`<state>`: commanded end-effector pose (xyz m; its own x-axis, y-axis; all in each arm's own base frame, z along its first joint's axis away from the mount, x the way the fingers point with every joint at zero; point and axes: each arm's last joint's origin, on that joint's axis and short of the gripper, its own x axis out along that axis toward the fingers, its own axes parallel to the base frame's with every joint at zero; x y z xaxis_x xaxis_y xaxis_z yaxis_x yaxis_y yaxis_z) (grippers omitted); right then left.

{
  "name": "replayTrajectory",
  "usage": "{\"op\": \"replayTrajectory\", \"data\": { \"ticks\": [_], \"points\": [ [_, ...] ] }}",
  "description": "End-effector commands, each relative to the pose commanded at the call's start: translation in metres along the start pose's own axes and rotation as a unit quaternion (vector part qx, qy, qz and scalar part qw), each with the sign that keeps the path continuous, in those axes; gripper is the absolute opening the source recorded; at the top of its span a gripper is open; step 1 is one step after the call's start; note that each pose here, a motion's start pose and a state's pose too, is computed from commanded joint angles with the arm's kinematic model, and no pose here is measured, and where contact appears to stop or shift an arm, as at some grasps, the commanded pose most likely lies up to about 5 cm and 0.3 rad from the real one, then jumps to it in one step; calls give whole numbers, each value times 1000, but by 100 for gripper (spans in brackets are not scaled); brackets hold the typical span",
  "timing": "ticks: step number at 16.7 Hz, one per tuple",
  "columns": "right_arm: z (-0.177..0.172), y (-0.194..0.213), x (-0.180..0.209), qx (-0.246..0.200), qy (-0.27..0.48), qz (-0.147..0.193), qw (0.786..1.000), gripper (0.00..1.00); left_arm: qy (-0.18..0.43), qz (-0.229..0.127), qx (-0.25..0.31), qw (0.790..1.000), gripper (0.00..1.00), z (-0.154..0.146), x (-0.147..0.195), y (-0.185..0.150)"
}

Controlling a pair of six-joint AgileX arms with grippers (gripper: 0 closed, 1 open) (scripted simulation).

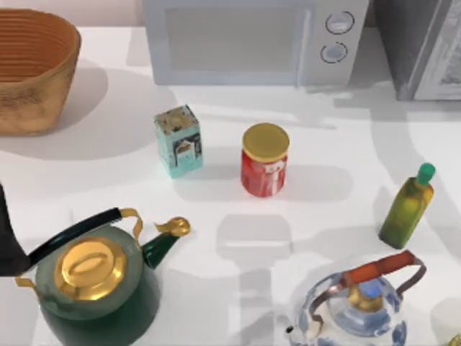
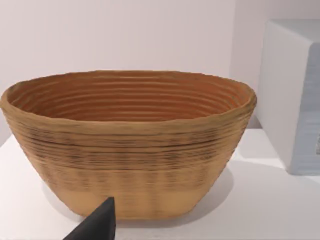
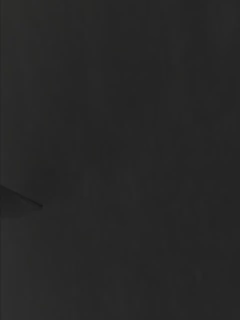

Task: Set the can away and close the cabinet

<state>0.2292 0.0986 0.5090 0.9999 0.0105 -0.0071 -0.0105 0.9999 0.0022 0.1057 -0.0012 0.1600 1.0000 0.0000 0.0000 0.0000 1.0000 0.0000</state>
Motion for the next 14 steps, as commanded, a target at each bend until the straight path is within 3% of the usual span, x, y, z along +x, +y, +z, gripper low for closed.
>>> {"op": "replayTrajectory", "data": {
  "ticks": [4, 5, 6, 14],
  "points": [
    [0, 1, 0, 0, 0, 0, 1000, 100, 0, 0, 0, 1000, 100, 0, 0, 0],
    [6, -9, -8, -2, -9, -21, 1000, 100, 0, 0, 0, 1000, 100, 0, 0, 0],
    [6, -9, -6, -2, -9, -21, 1000, 100, 0, 0, 0, 1000, 100, 0, 0, 0],
    [6, -10, 42, -2, -9, -21, 1000, 100, 0, 0, 0, 1000, 100, 0, 0, 0]
  ]
}}
